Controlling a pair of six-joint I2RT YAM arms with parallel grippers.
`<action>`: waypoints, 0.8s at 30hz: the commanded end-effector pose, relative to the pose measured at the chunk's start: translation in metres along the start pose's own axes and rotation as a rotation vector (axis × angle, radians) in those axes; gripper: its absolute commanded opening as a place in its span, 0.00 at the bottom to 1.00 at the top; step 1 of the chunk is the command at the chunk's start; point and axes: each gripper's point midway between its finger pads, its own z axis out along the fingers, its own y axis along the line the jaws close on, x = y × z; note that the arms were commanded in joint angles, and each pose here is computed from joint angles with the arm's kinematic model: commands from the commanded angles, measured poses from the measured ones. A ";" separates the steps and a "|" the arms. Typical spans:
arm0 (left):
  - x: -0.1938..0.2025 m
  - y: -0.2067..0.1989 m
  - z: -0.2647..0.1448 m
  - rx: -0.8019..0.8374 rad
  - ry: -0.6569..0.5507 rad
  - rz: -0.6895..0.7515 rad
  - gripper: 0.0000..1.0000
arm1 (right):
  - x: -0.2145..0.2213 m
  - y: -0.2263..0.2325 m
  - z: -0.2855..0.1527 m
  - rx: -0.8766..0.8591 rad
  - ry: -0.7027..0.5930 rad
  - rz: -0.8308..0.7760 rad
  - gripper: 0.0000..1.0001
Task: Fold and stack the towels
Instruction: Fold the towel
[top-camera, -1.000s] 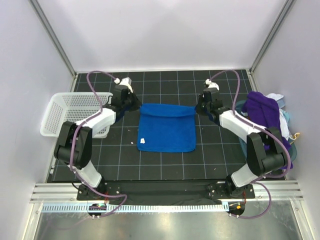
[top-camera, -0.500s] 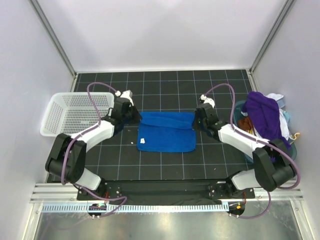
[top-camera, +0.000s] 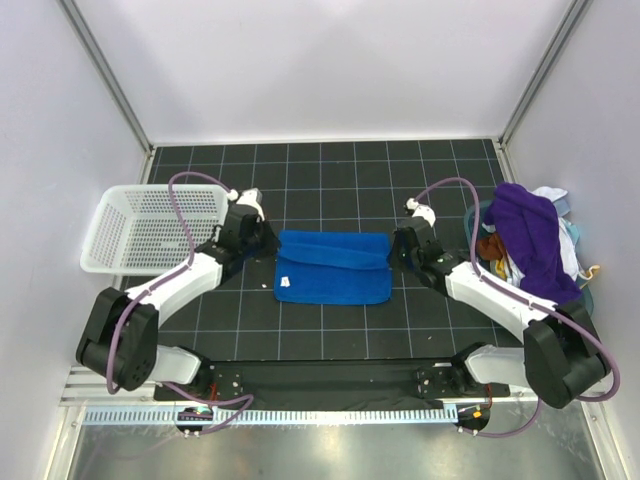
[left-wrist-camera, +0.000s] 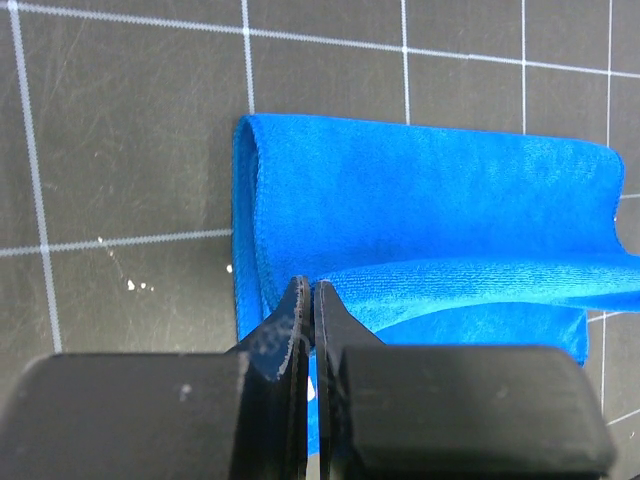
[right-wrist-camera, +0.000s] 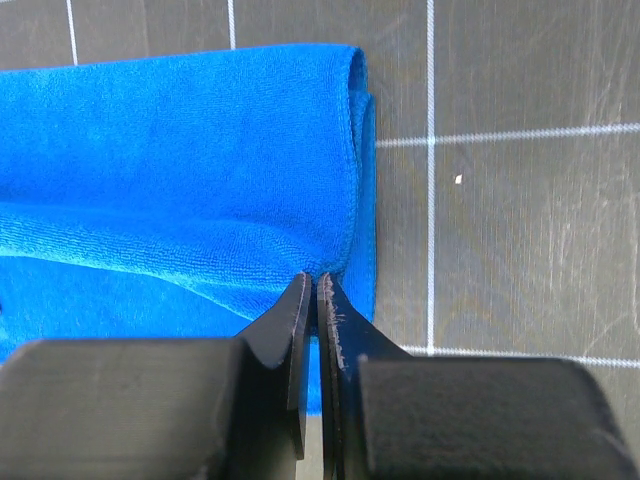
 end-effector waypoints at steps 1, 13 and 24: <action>-0.001 0.002 -0.009 -0.012 -0.013 0.001 0.00 | -0.006 0.000 -0.009 0.001 -0.039 0.025 0.01; 0.023 0.004 -0.016 -0.010 0.033 -0.018 0.00 | 0.003 0.002 -0.021 -0.003 -0.032 0.039 0.01; 0.030 0.004 -0.024 -0.008 0.057 -0.037 0.00 | 0.016 -0.002 -0.026 0.000 -0.019 0.048 0.01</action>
